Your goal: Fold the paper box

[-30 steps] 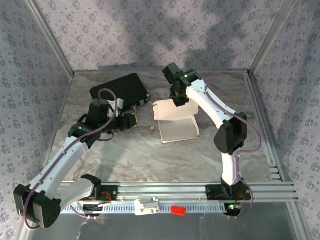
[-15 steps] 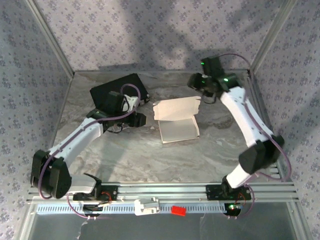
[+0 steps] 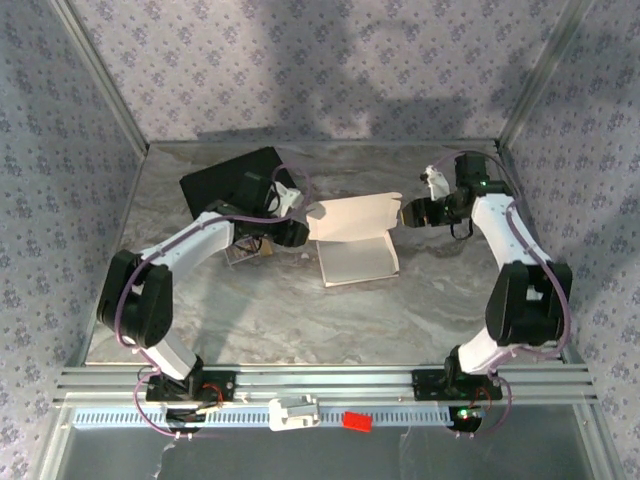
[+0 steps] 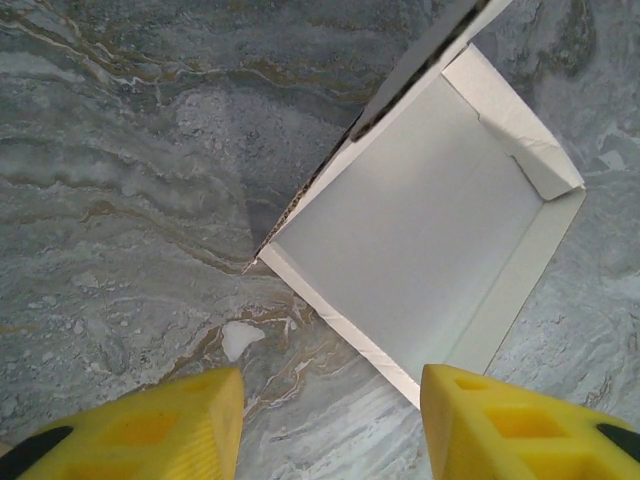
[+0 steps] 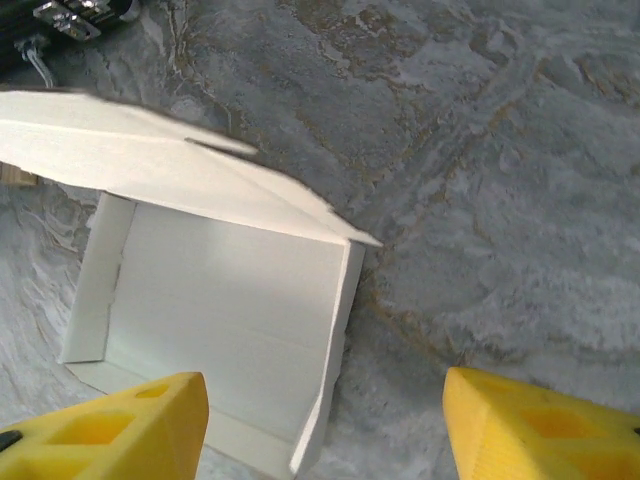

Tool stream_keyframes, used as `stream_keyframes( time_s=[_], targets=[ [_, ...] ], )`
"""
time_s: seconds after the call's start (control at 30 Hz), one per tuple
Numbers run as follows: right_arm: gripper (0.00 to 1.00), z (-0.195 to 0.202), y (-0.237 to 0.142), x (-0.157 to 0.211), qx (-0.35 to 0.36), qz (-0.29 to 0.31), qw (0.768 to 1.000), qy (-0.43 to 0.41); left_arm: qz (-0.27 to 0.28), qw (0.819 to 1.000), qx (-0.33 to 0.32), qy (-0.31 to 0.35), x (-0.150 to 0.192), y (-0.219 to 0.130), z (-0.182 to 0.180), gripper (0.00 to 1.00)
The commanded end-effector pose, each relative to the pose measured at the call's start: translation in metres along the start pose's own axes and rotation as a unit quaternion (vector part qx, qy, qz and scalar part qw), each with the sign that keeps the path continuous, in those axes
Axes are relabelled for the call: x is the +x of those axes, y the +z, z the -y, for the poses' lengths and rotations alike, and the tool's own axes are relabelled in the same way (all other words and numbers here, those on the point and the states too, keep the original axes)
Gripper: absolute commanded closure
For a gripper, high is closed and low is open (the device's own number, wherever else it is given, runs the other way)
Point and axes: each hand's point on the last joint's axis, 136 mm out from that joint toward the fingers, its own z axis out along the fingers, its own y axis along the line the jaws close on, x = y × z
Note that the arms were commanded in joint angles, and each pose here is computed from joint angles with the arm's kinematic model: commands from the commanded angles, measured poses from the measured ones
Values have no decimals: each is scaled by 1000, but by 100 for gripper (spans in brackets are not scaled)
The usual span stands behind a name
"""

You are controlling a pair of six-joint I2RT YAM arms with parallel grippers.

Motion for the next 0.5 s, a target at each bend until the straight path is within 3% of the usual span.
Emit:
stream_keyframes(
  time_s=[0.0, 0.47],
  targets=[
    [33, -5, 0, -25, -33, 21, 995, -90, 19, 999, 8, 34, -19, 0, 5, 49],
    [40, -8, 28, -35, -57, 10, 985, -165, 5, 999, 32, 35, -30, 21, 8, 56]
  ],
)
